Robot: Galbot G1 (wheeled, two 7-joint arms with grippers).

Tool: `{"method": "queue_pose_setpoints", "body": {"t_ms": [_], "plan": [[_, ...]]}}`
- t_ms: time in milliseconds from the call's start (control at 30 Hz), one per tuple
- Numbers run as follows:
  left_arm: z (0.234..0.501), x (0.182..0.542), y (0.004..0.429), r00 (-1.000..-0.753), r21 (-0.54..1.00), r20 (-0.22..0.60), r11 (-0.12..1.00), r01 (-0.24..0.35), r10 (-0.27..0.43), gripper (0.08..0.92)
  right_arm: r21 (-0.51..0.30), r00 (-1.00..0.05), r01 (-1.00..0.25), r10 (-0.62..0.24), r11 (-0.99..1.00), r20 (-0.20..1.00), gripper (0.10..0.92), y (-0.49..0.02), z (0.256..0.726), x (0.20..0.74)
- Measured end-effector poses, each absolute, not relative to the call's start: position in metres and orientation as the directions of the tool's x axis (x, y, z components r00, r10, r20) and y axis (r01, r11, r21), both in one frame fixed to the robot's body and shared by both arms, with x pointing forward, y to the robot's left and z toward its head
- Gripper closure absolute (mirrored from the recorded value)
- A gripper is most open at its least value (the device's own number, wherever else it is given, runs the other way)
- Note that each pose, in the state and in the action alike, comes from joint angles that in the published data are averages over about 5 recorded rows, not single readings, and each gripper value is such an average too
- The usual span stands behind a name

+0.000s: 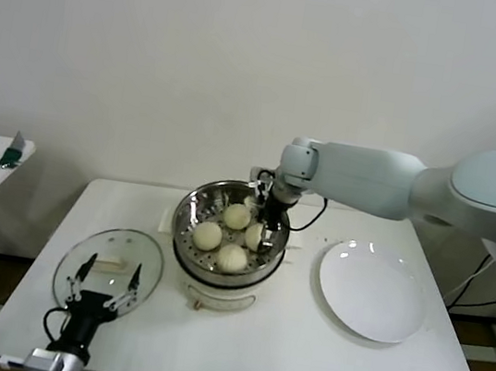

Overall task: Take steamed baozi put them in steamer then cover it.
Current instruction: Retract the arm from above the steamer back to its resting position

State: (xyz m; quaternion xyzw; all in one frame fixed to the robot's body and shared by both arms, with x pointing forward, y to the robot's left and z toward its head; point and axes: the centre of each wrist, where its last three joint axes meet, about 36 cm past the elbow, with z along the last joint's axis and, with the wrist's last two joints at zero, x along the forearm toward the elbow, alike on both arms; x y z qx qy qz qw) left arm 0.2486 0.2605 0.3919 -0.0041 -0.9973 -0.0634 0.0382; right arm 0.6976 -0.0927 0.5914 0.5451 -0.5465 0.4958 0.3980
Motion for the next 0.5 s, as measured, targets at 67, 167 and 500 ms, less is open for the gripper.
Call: {"method": "queue_pose_setpoints", "body": {"t_ms": [67, 167, 500], "plan": [[0.392, 0.248, 0.262, -0.997, 0.129, 0.078, 0.992, 0.012, 0.002, 0.177, -0.106, -0.086, -0.991, -0.210, -0.086, 0.974, 0.199, -0.093, 0.595, 0.697], [0.392, 0.246, 0.264, -0.997, 0.131, 0.079, 0.991, 0.010, -0.001, 0.177, -0.110, -0.088, -0.990, -0.228, -0.084, 0.970, 0.200, -0.095, 0.604, 0.697], [0.394, 0.245, 0.273, -0.997, 0.151, 0.075, 0.988, -0.010, -0.022, 0.177, -0.199, -0.167, -0.979, -0.368, -0.049, 0.915, 0.200, -0.133, 0.637, 0.697]]}}
